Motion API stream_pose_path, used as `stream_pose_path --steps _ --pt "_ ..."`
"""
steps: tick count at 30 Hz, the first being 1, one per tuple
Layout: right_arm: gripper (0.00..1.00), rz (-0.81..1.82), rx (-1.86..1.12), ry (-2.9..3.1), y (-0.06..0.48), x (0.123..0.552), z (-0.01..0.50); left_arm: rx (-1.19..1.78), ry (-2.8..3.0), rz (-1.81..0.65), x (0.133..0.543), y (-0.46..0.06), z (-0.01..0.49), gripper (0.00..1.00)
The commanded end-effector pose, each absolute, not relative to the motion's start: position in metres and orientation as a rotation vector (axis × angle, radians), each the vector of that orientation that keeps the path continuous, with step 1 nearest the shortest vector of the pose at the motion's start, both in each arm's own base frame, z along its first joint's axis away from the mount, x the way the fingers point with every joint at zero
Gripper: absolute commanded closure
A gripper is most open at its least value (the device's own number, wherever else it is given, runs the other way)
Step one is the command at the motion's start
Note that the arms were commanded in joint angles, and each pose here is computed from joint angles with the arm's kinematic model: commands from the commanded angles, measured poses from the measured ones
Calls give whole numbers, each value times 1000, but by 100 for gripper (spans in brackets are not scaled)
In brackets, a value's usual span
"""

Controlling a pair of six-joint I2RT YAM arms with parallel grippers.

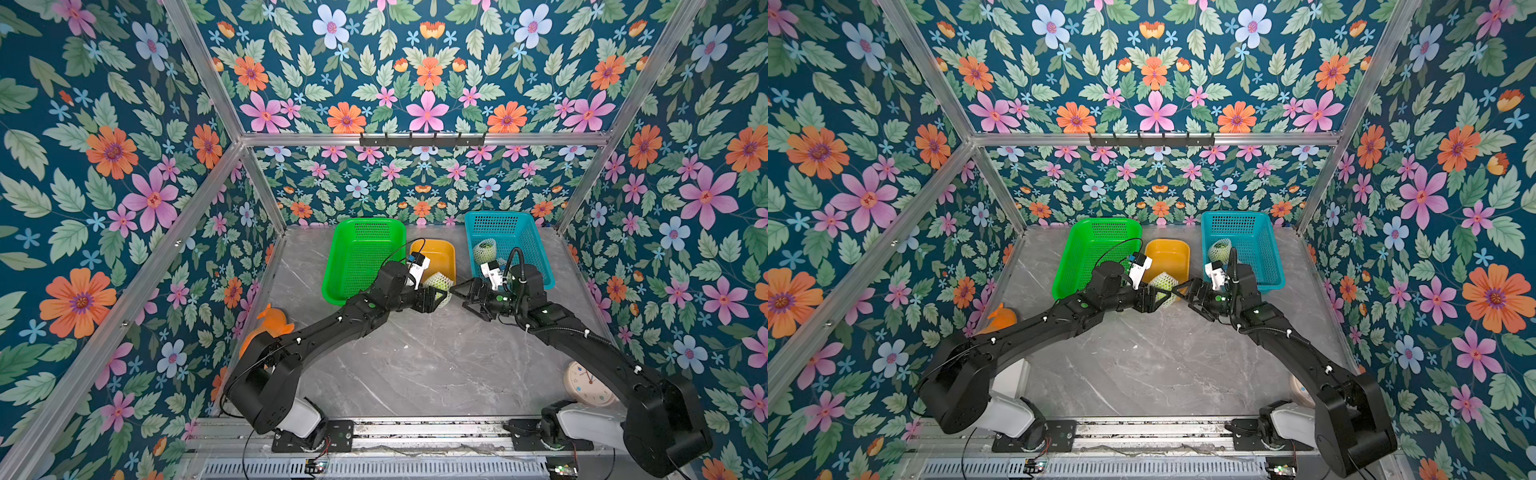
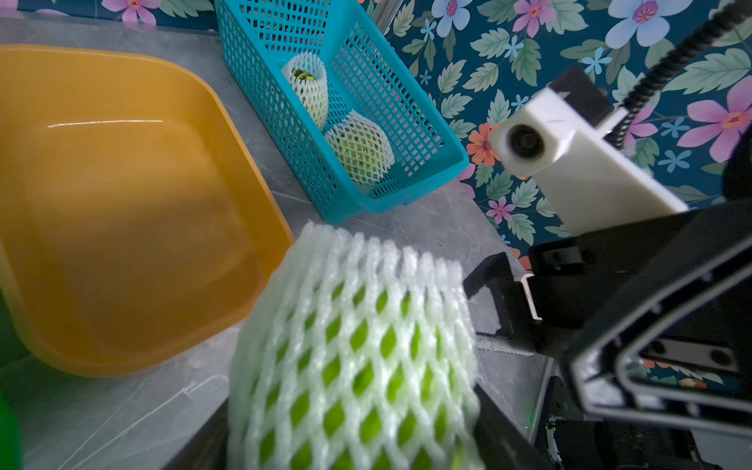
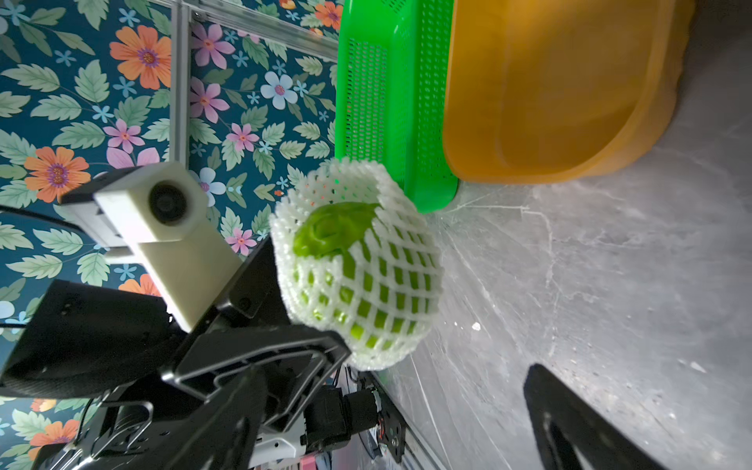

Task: Sleeve custard apples in foam nets
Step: Pick up the custard apple from the center of the board.

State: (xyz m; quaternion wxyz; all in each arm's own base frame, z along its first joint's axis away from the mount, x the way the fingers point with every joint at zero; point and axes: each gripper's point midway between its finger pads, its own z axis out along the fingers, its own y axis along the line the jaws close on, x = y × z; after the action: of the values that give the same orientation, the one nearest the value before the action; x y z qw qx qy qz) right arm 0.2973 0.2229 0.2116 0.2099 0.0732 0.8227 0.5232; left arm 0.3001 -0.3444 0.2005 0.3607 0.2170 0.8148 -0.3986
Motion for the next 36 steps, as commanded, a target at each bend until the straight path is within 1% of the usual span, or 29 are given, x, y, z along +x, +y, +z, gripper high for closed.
stream_pose_path --steps 1,4,9,15,19,27,33,36 --pt "1 1390 179 2239 217 303 220 555 2079 -1036 302 -345 207 31" --pt "1 1391 167 2231 219 307 221 575 2078 -1067 298 -349 208 31" --pt "1 1494 137 2225 240 315 222 600 2060 -1081 294 -352 214 31" --pt "1 1511 64 2201 255 317 230 608 2075 -1078 291 -353 208 31" --pt "1 1501 59 2228 260 315 223 613 2073 -1084 290 -354 209 31" --pt "8 1515 60 2264 266 312 208 614 2069 -1083 291 -355 211 31" --pt "5 1495 63 2270 268 321 207 647 2063 -1107 285 -360 211 32" --pt "5 1471 78 2309 269 325 199 657 2070 -1097 283 -360 210 32"
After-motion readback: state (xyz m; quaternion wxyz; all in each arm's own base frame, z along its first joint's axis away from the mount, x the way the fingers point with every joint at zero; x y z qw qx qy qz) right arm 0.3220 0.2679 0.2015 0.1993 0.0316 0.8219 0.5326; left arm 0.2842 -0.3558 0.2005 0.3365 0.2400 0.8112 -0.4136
